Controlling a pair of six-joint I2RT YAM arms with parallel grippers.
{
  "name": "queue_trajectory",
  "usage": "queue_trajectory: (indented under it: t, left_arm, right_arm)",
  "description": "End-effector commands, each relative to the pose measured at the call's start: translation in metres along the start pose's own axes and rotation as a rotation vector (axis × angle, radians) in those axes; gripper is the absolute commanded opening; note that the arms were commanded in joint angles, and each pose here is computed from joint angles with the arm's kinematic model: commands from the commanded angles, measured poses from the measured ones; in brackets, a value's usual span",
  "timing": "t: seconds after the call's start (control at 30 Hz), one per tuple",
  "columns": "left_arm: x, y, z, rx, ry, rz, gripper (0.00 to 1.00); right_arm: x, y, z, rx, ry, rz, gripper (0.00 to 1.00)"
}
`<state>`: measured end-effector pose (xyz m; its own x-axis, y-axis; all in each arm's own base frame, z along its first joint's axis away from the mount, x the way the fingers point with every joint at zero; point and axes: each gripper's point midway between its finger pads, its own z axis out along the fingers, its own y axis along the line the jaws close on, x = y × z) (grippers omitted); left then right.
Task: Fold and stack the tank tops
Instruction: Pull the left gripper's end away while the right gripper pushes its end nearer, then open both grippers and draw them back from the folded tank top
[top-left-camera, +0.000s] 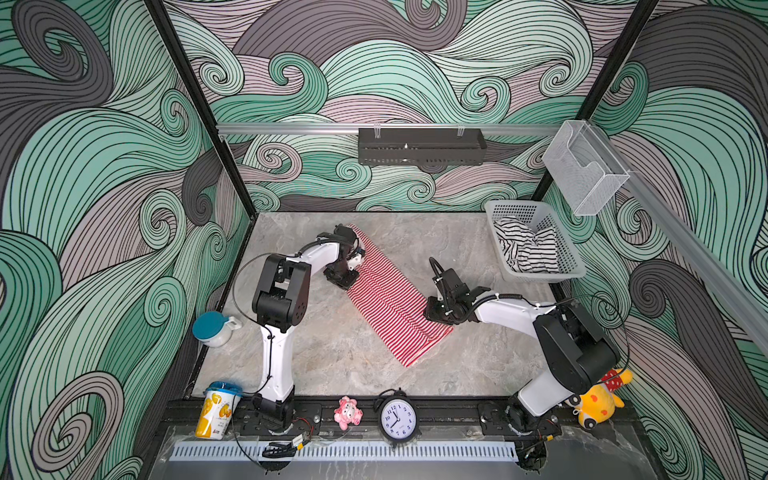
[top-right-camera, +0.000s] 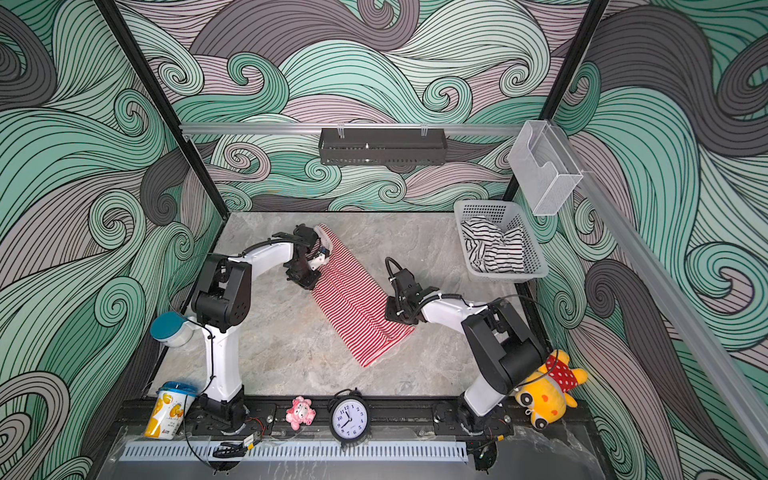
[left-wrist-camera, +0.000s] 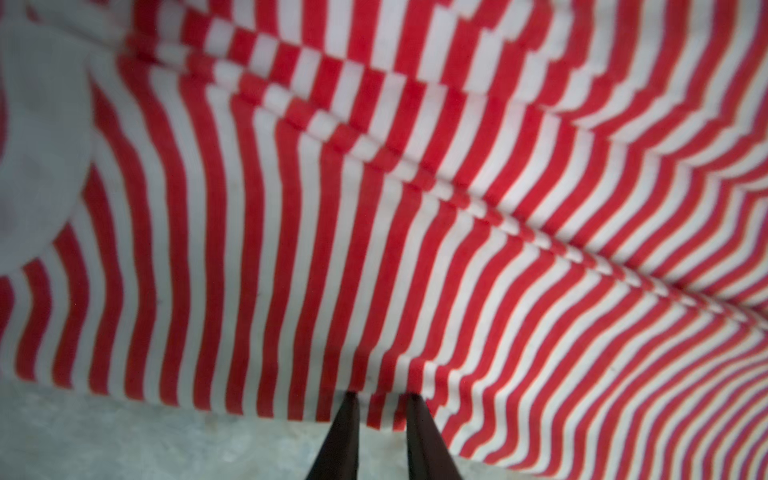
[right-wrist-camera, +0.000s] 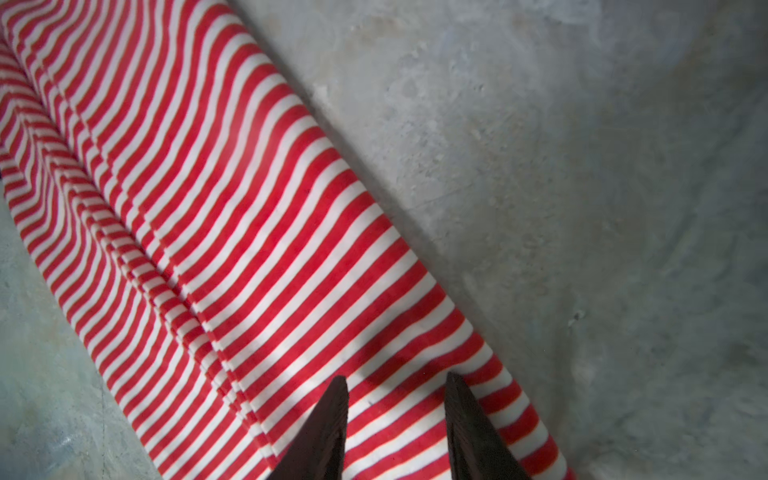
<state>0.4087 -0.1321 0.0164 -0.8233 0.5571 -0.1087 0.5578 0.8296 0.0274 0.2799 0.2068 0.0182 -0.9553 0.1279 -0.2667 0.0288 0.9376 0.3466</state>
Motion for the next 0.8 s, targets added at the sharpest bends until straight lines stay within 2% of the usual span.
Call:
queue_trajectory:
  t: [0.0, 0.33, 0.47, 0.6, 0.7, 0.77]
  left_arm:
    - [0.004, 0.003, 0.019, -0.034, 0.076, 0.024, 0.21]
    - [-0.061, 0.035, 0.018, -0.130, 0.043, 0.062, 0.21]
    - [-0.083, 0.038, 0.017, -0.125, 0.014, 0.051, 0.21]
    - [-0.090, 0.043, 0.009, -0.145, -0.001, 0.028, 0.21]
    - [-0.082, 0.040, -0.009, -0.140, -0.014, 0.015, 0.21]
    - [-0.074, 0.037, -0.029, -0.147, -0.055, 0.011, 0.23]
  right_arm:
    - [0.032, -0.015, 0.004, 0.062, 0.072, 0.047, 0.41]
    - [0.071, 0.015, 0.007, 0.052, 0.077, 0.057, 0.40]
    - [0.084, 0.047, 0.010, 0.006, 0.085, 0.037, 0.40]
    - [0.084, 0.073, 0.004, -0.007, 0.075, -0.015, 0.41]
    - [0.071, 0.070, -0.019, -0.010, -0.001, -0.036, 0.48]
    - [0.064, 0.072, -0.035, -0.044, -0.050, -0.031, 0.64]
